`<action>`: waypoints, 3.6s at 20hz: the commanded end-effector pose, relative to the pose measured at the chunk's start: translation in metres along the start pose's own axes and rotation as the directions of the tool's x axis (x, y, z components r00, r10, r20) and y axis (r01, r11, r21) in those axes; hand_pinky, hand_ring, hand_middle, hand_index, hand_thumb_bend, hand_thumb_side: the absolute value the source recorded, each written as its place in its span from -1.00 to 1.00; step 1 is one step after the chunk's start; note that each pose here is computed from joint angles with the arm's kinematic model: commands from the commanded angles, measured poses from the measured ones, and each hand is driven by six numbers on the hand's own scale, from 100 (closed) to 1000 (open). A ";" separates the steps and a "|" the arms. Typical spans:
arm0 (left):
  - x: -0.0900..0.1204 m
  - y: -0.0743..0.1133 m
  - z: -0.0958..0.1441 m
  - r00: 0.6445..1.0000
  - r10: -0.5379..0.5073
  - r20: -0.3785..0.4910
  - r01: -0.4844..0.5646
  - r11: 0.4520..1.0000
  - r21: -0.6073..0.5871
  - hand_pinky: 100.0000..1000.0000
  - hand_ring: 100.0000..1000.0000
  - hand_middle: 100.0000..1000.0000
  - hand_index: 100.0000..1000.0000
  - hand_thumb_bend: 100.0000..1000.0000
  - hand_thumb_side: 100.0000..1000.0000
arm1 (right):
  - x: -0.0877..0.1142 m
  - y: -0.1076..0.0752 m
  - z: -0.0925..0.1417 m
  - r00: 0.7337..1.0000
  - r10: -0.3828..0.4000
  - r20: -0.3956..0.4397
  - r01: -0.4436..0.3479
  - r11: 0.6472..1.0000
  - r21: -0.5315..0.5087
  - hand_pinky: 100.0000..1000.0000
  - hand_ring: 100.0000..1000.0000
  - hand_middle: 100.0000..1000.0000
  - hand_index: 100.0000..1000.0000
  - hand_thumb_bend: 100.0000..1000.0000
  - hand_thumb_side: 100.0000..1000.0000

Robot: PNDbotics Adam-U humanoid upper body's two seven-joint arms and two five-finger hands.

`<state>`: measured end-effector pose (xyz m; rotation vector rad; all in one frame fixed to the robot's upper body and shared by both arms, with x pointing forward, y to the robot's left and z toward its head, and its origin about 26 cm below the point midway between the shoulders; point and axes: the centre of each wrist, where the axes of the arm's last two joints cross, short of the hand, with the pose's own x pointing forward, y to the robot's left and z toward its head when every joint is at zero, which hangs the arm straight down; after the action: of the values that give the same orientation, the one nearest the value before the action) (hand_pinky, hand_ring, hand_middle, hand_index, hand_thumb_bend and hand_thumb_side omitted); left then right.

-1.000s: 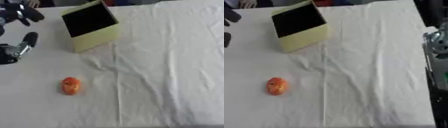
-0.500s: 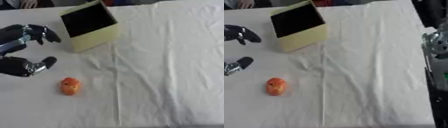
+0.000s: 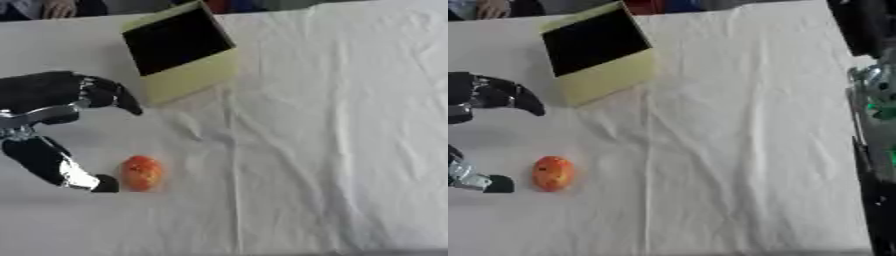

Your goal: Pick up objects on the table and place them in the box.

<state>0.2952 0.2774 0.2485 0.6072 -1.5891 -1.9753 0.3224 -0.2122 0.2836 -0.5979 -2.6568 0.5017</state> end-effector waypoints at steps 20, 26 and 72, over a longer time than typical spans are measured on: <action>0.012 -0.021 -0.026 0.977 0.162 -0.136 -0.181 0.974 -0.134 0.16 0.54 0.54 0.71 -0.36 -0.34 | 0.001 -0.003 0.000 1.000 -0.006 0.006 0.006 1.000 -0.008 0.58 0.38 0.10 0.56 -1.00 0.82; 0.001 -0.035 -0.031 0.971 0.136 -0.198 -0.170 0.971 -0.166 0.19 0.56 0.54 0.71 -0.22 -0.28 | 0.001 -0.003 0.000 1.000 -0.011 0.004 0.011 1.000 -0.008 0.58 0.38 0.09 0.56 -1.00 0.83; 0.011 0.014 -0.015 0.976 -0.055 -0.212 0.055 0.998 -0.007 -0.41 0.08 -0.08 0.28 -1.00 -0.78 | -0.002 -0.003 0.003 1.000 -0.012 -0.005 0.012 1.000 -0.009 0.59 0.38 0.09 0.56 -1.00 0.84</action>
<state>0.3016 0.2518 0.2410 0.7688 -1.4318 -1.8938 0.3228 -0.2140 0.2752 -0.5698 -2.6368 0.4799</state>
